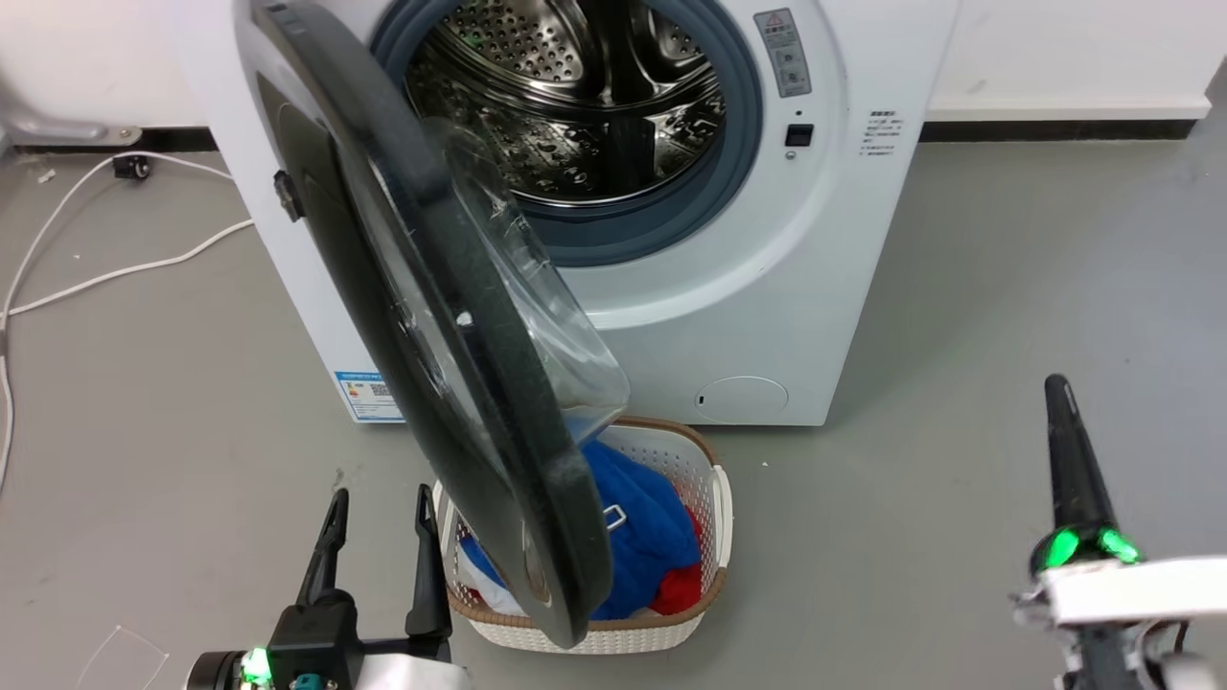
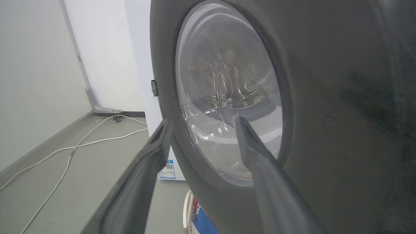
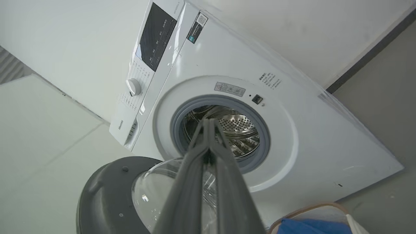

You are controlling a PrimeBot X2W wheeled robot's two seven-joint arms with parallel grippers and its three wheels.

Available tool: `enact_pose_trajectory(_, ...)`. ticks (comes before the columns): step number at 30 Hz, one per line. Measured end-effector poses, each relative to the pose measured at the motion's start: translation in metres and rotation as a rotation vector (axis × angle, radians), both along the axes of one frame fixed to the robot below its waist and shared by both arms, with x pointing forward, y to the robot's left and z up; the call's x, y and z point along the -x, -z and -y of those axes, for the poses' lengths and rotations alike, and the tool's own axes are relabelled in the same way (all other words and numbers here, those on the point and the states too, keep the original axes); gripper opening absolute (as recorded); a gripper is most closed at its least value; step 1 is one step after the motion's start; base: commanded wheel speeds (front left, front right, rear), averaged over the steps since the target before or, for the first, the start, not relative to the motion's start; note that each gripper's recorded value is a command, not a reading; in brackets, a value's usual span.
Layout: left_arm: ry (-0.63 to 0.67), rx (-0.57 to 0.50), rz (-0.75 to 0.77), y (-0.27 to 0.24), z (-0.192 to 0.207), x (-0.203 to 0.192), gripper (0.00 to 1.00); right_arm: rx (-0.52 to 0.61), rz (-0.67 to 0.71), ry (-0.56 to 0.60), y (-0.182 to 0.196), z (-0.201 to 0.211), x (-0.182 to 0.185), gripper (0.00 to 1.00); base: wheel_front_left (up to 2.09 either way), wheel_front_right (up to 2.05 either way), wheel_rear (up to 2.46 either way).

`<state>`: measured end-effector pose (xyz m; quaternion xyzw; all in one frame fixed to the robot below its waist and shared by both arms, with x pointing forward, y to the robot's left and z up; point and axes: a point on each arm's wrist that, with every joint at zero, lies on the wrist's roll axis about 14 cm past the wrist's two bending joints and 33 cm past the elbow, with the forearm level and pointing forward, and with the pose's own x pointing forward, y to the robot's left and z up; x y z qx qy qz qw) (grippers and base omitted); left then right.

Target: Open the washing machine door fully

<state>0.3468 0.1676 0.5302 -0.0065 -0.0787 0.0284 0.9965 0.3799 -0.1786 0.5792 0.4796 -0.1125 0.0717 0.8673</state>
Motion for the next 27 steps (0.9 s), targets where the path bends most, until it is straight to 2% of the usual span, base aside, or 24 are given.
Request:
enact_pose_trajectory(2,0.004,-0.001,0.002,-0.001,0.001,0.000,1.00,0.106,0.013,0.036,0.006,-0.001,0.006,0.00,0.00,0.00,0.00)
enact_pose_trajectory(4,0.005,-0.003,-0.001,0.000,0.001,0.000,1.00,0.275,0.028,0.046,0.008,-0.003,0.009,0.00,0.00,0.00,0.00)
enact_pose_trajectory(8,0.012,-0.006,-0.001,0.000,0.003,-0.001,1.00,0.585,0.130,0.134,-0.016,-0.002,0.015,0.00,0.00,0.00,0.00)
enact_pose_trajectory(10,0.013,-0.007,-0.001,0.000,0.004,-0.001,1.00,0.655,0.129,0.161,-0.015,-0.005,0.019,0.00,0.00,0.00,0.00)
enact_pose_trajectory(13,0.017,-0.006,-0.003,0.001,0.004,-0.001,1.00,0.833,0.144,0.167,-0.012,-0.013,0.023,0.00,0.00,0.00,0.00)
enact_pose_trajectory(18,0.010,-0.006,-0.002,0.001,0.002,0.000,1.00,1.004,0.104,0.165,0.007,-0.018,0.028,0.00,0.00,0.00,0.00)
enact_pose_trajectory(19,0.010,-0.006,-0.002,0.001,0.002,0.000,1.00,1.014,0.085,0.168,0.012,-0.016,0.029,0.07,0.00,0.00,0.00)
enact_pose_trajectory(20,0.007,-0.006,-0.001,0.000,0.002,0.001,1.00,1.023,0.068,0.168,0.017,-0.014,0.030,0.22,0.00,0.00,0.00)
enact_pose_trajectory(21,0.006,-0.006,0.000,0.000,0.001,0.001,1.00,1.036,0.051,0.166,0.021,-0.012,0.031,0.42,0.00,0.00,0.00)
enact_pose_trajectory(22,0.004,-0.006,0.001,0.000,0.000,0.001,1.00,1.049,0.035,0.166,0.026,-0.010,0.033,1.00,0.00,0.00,0.00)
enact_pose_trajectory(27,-0.003,-0.008,0.007,-0.002,-0.002,0.003,1.00,1.011,-0.033,0.156,0.044,-0.002,0.038,1.00,0.00,0.00,0.00)
